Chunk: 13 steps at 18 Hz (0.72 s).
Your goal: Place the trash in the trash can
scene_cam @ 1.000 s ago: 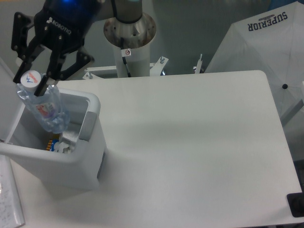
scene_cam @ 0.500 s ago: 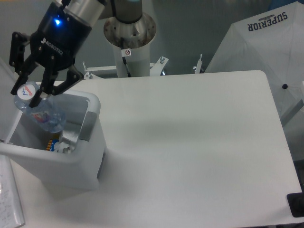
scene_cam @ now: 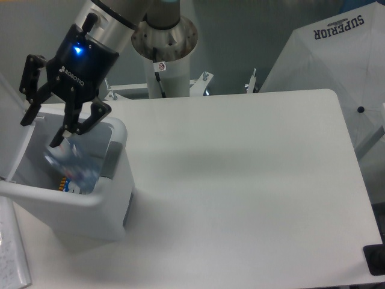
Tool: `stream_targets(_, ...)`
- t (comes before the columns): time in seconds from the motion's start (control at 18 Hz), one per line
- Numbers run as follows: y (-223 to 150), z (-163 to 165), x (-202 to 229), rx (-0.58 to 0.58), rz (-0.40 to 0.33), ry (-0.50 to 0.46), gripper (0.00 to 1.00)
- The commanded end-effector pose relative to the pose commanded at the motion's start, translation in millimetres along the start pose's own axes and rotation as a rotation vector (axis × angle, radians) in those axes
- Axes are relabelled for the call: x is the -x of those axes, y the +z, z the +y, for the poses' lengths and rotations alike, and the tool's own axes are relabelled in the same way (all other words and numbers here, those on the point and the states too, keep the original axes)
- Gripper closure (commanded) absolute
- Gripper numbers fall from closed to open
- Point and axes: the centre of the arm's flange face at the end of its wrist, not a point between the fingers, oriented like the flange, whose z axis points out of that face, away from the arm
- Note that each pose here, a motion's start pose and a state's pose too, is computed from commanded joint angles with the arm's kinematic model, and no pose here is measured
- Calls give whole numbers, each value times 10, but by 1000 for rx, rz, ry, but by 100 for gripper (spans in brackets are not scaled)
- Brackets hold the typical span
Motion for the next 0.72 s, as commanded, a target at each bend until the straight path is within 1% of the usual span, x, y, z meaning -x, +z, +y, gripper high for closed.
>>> stream_targets(0.22,-46,24,150,-4,-17,-16,0)
stream_targets(0.56,-341,124,622,-26,-86,-61,0)
stream_targets(0.72,-438,244,964,-27,-118,-101,0)
